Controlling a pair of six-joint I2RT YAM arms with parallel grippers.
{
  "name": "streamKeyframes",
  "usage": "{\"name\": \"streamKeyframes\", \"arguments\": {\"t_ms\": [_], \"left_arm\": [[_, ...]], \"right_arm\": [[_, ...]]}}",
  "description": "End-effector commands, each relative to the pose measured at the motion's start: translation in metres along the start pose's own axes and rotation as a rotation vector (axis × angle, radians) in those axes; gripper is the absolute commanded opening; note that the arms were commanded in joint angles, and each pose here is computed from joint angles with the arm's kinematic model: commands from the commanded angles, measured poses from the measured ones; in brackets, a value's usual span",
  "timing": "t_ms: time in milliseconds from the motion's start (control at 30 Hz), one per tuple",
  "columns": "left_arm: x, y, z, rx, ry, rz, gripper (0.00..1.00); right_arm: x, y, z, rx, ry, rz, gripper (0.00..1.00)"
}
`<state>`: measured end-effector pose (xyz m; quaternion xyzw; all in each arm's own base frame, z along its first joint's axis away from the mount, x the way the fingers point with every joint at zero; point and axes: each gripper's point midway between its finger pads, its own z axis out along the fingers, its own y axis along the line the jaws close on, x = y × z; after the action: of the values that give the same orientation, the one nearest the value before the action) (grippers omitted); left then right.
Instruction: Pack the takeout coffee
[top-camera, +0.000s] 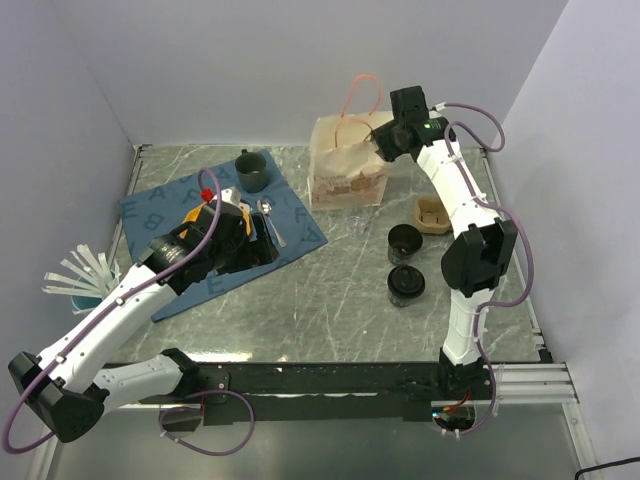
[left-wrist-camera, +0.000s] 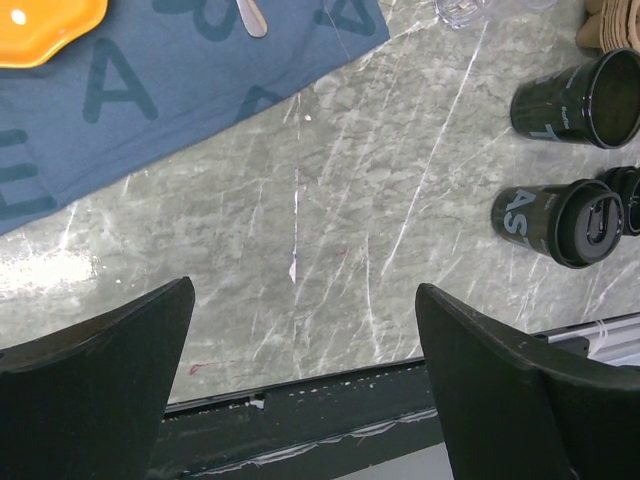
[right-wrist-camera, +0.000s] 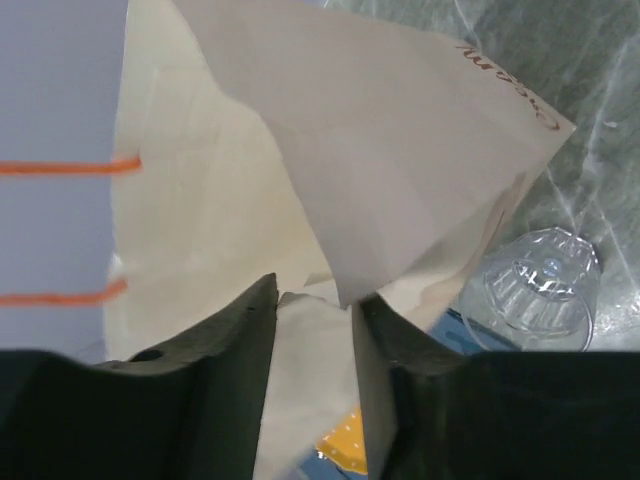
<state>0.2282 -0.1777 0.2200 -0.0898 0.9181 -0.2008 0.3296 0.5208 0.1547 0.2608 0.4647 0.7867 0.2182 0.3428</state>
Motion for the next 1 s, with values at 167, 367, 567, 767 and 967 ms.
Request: {"name": "streamKeyframes", "arguments": {"t_ms": [167,367,567,767,967], "left_arm": [[-0.019,-0.001,-0.008,-0.009,-0.063,0.05,0.97],[-0.019,-0.002,-0.005,0.005,-0.081,0.05,0.97],[-0.02,-0.006,0.0,0.008,-0.072,0.055,0.97],[-0.029,0.002,-0.001,-0.055,-0.101,0.047,0.95],[-0.078,0.013,-0.033,-0.207,-0.251,0.058,0.94]], "right_arm": [[-0.012,0.027,-0.01,-0.114,0.004,0.053,0.12],[-0.017,0.043,-0.017,-0.208,0.031,0.001,0.0],[-0.019,0.052,-0.02,-0.269,0.07,-0.062,0.0],[-0.01,0.091,-0.026,-0.479,0.198,-0.103,0.0],[0.002,0.124,-0.046,-0.631,0.315,-0.157,0.0]]}}
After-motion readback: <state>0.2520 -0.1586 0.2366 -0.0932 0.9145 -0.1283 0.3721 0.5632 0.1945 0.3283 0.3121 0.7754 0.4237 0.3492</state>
